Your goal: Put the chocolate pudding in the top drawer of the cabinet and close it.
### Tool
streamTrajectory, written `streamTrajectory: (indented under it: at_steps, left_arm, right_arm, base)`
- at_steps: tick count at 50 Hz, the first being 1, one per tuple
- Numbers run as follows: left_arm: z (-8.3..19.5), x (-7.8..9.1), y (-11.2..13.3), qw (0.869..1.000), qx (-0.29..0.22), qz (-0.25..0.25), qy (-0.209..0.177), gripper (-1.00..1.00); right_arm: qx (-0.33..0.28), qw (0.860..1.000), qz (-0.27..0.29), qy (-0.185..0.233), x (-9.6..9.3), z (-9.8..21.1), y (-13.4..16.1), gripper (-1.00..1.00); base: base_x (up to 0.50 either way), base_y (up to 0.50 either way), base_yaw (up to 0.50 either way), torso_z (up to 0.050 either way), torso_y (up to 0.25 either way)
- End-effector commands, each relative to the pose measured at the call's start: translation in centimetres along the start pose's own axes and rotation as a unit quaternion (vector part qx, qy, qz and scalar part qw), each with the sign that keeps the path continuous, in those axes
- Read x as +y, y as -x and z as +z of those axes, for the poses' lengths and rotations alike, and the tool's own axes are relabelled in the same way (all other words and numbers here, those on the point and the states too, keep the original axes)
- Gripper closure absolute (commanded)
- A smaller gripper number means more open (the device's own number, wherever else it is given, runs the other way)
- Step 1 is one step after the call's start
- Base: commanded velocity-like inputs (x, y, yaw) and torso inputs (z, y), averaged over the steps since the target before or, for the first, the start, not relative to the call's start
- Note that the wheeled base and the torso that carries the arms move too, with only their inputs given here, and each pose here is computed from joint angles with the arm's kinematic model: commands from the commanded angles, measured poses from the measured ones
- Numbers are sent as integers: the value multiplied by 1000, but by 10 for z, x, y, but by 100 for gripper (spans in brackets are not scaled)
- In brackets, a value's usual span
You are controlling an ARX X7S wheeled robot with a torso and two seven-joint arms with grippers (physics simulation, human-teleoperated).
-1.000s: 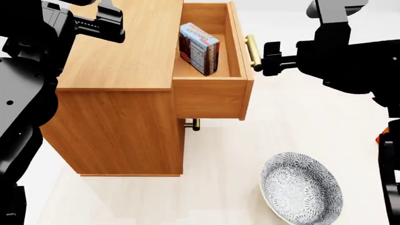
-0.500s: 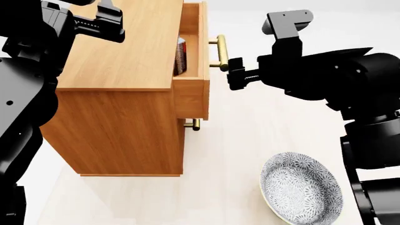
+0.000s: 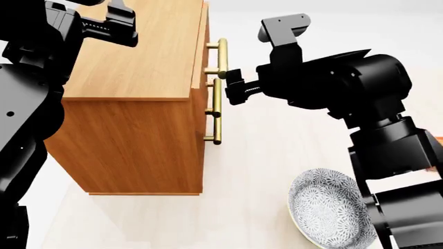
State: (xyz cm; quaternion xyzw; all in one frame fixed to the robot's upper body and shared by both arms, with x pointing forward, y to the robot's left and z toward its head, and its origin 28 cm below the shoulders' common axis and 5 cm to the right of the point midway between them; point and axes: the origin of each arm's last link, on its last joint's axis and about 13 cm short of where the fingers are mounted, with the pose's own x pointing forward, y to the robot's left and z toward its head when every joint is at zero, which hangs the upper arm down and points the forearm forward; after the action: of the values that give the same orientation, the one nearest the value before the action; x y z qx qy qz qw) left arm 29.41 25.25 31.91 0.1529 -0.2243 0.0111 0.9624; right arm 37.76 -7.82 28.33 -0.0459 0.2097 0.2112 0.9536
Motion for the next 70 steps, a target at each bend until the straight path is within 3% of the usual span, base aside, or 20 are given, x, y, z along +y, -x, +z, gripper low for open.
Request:
streamTrajectory:
  at_steps: [1, 15, 26, 52, 70]
  left_arm:
    - [0, 0, 0, 1000, 1, 2, 1, -100]
    - [0, 0, 0, 1000, 2, 3, 2, -100]
    - [0, 0, 0, 1000, 3, 4, 2, -100]
    - [0, 0, 0, 1000, 2, 2, 3, -100]
    - [0, 0, 0, 1000, -7, 2, 4, -100]
  right_arm:
    - [2, 999, 49, 11, 22, 7, -8, -100]
    - [7, 997, 69, 27, 37, 9, -15, -100]
    - [9, 997, 67, 28, 35, 8, -13, -100]
    - [6, 999, -43, -3, -30, -5, 46, -100]
    - [-33, 995, -87, -25, -51, 5, 85, -100]
  base:
    - [0, 0, 0, 0, 0]
    - [2, 1, 3, 0, -2]
    - [5, 5, 9, 0, -4]
    - [0, 0, 1, 0, -1]
    - [0, 0, 0, 0, 0]
